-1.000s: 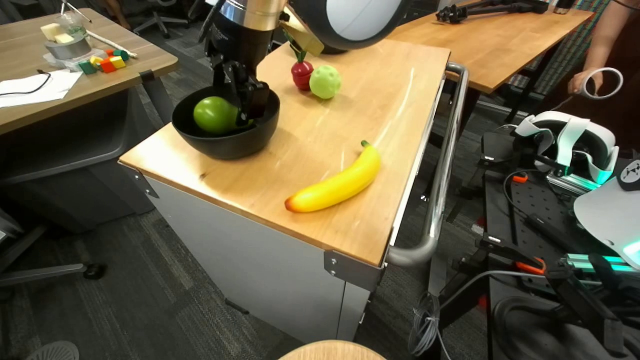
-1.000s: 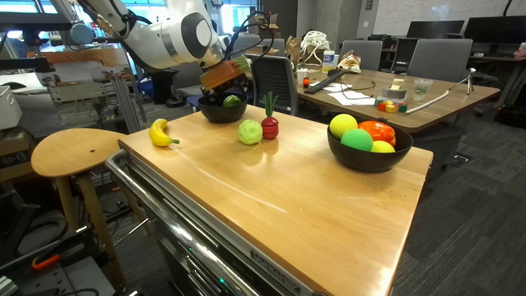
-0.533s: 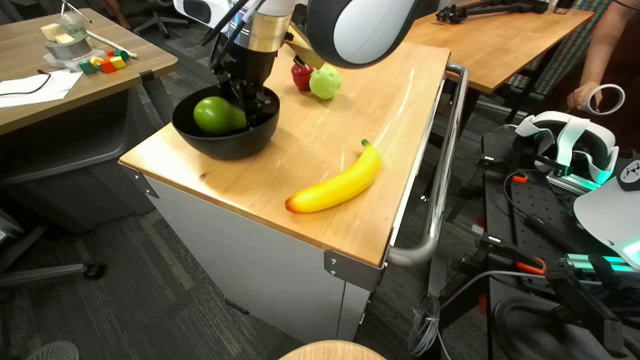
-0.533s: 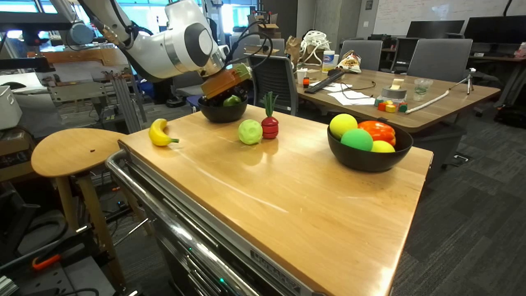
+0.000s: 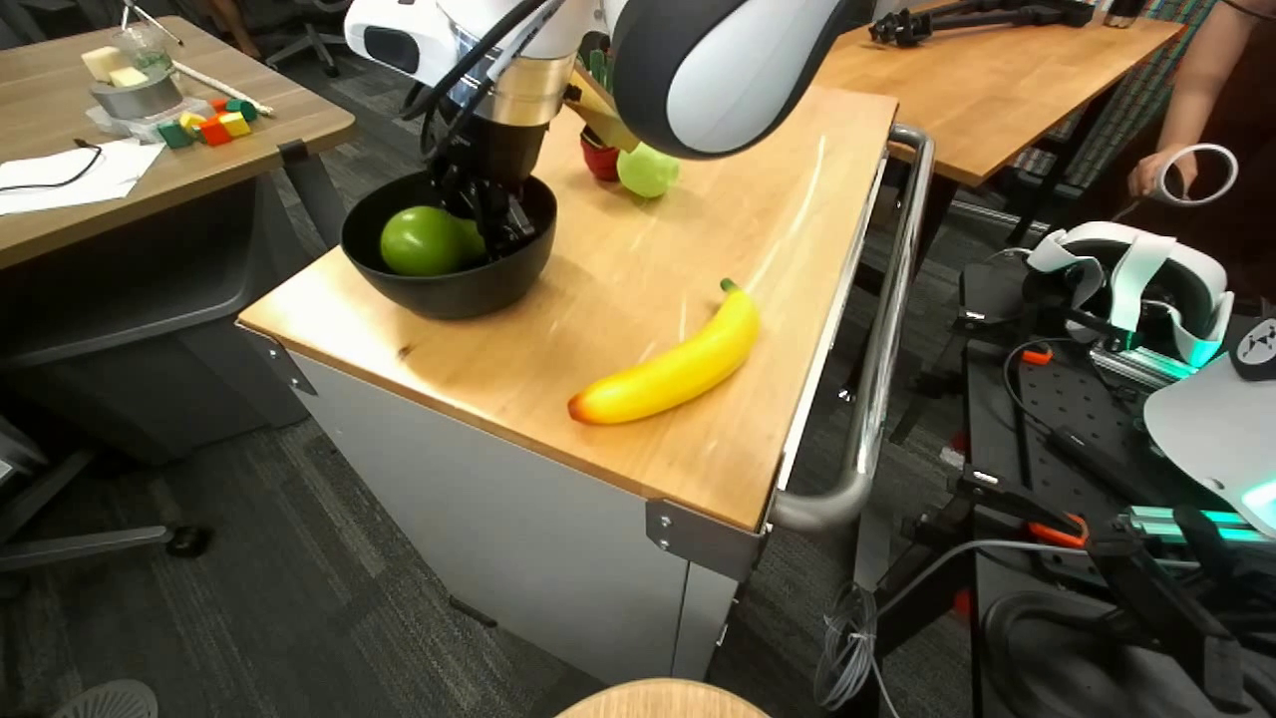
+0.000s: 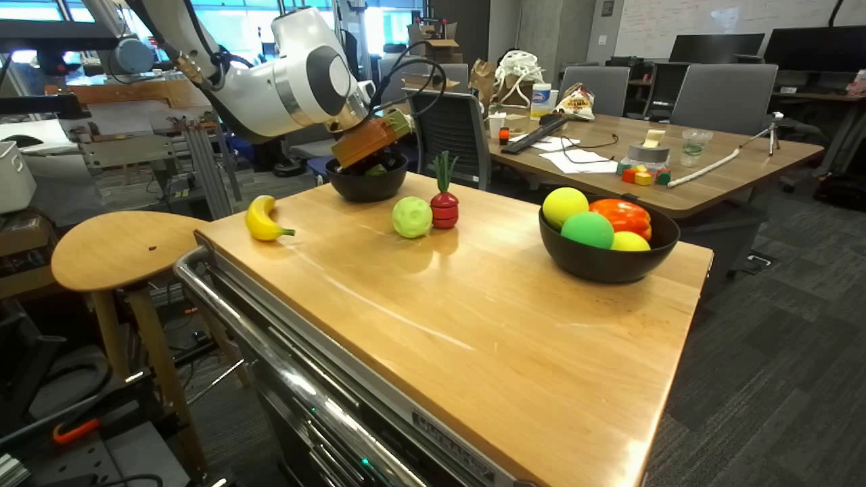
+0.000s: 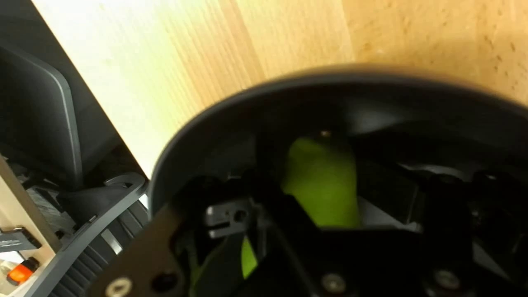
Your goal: Take the fruits and vegetables out of the bowls and put them on the table
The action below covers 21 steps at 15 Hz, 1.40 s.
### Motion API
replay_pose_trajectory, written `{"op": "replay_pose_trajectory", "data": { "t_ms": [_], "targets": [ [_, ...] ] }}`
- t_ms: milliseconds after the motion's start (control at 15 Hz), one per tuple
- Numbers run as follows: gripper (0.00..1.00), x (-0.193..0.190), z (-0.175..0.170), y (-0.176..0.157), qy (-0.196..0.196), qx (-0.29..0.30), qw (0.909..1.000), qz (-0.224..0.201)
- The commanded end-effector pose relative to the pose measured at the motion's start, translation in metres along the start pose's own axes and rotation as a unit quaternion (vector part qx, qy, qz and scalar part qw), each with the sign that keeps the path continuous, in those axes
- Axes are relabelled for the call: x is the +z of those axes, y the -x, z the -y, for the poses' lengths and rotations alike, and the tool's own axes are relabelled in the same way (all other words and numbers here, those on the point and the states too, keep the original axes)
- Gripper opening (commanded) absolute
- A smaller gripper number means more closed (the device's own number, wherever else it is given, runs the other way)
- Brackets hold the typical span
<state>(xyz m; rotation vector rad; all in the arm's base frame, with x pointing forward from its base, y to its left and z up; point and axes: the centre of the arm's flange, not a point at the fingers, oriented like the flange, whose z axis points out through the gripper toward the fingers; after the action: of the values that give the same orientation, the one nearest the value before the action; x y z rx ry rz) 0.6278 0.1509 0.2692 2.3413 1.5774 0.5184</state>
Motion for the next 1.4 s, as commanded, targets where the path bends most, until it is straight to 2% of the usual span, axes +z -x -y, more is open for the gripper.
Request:
{"op": "replay_pose_trajectory", "data": {
  "t_ms": [0,200,467,533,733,867,933,1000,1133,1333],
  "targets": [
    [0.19,-0.006,-0.004,0.002,0.004,0.01,0.9999,-0.01],
    [0.12,-0.02,-0.003,0.004,0.004,0.019,0.9994,-0.027],
    [0.01,-0.047,0.009,0.004,0.003,0.048,0.9956,-0.08],
    [0.06,-0.053,0.013,0.004,0.004,0.057,0.9939,-0.094],
    [0.06,-0.067,0.023,0.008,0.007,0.082,0.9883,-0.128],
    [0.03,-0.071,0.028,0.012,0.001,0.095,0.9876,-0.125],
    [0.05,-0.072,0.031,0.014,0.002,0.097,0.9872,-0.127],
    [0.34,-0.073,0.032,0.015,-0.001,0.1,0.9875,-0.122],
    [0.4,-0.076,0.029,0.015,-0.011,0.109,0.9873,-0.115],
    [0.64,-0.086,0.016,0.004,-0.02,0.116,0.9876,-0.104]
  ]
}}
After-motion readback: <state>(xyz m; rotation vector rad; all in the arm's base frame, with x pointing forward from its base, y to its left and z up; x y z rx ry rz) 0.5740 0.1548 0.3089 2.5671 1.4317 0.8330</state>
